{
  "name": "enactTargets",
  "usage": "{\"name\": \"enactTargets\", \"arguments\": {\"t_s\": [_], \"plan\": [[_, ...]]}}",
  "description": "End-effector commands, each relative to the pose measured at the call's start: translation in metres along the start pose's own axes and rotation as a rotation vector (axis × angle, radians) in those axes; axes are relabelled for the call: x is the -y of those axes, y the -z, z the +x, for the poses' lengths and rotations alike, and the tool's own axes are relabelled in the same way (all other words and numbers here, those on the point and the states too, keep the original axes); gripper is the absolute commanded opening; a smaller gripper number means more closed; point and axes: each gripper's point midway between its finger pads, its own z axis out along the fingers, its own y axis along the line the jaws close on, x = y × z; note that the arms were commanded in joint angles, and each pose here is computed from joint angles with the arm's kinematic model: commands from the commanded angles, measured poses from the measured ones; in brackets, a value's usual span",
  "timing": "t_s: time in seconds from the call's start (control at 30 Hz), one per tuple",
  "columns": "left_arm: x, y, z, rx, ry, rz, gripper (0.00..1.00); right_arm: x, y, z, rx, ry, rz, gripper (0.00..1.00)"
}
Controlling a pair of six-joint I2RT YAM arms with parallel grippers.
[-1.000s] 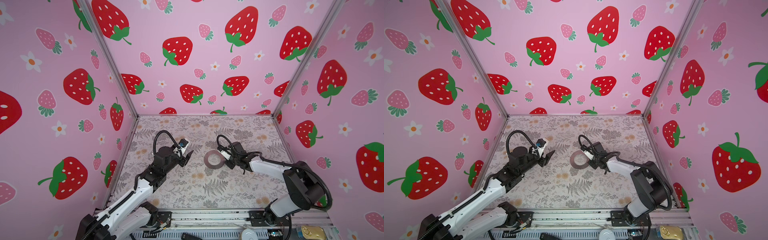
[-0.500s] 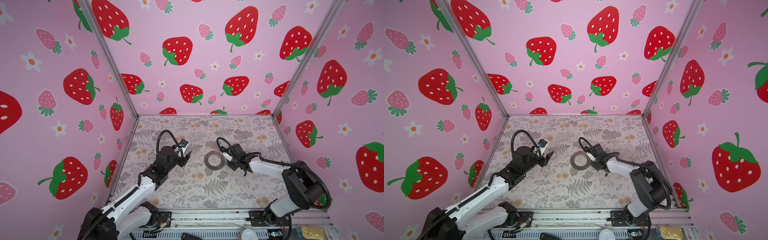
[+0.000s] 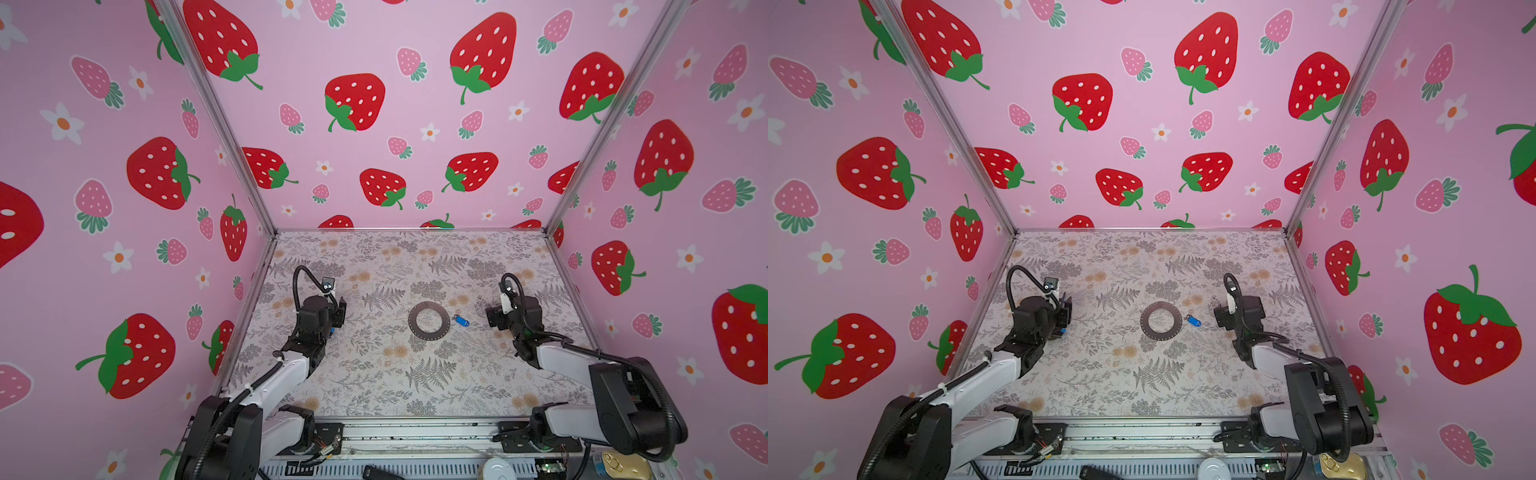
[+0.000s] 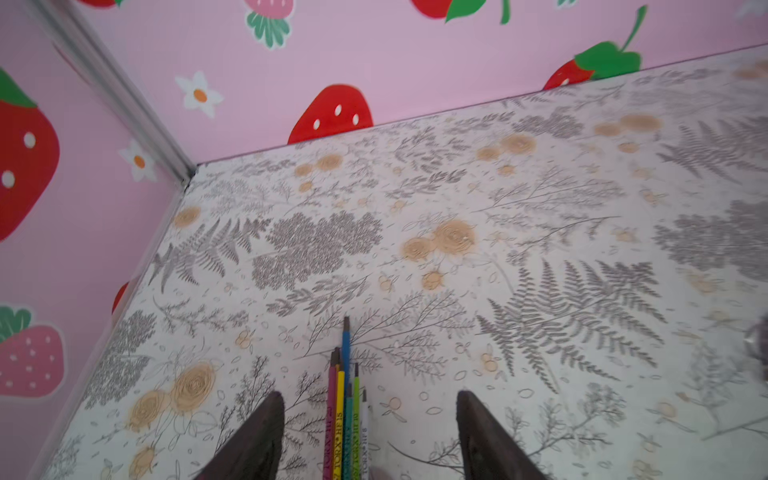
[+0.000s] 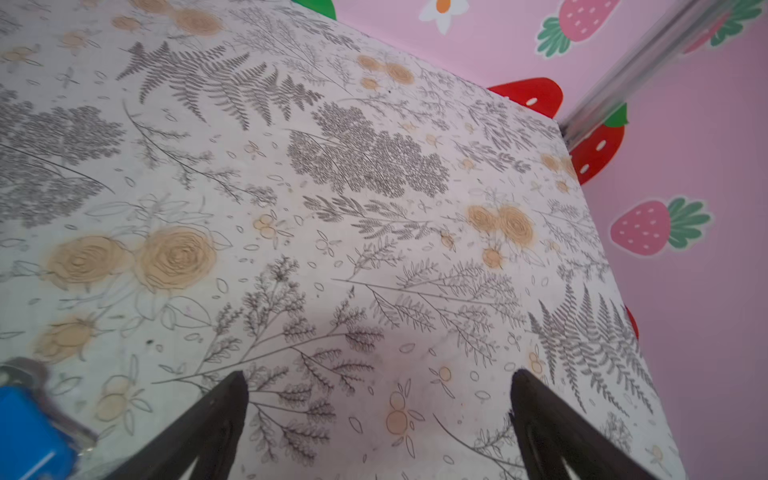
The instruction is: Put the keys on the keyring
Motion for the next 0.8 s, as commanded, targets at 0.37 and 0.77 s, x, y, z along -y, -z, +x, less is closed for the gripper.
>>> {"name": "enactTargets", "arguments": {"t_s": [0.37,0.77], "plan": [[-0.013,-0.045,0.016,0.078,0.106,0.059,0.68,0.036,0.005,-0.039,0.366,-0.136,0.031,0.99],[-0.028,-0.058,0.017,0.016,0.160,0.008,0.73,0.038,-0.006,-0.037,0.316,-0.147,0.039,0.99]]}}
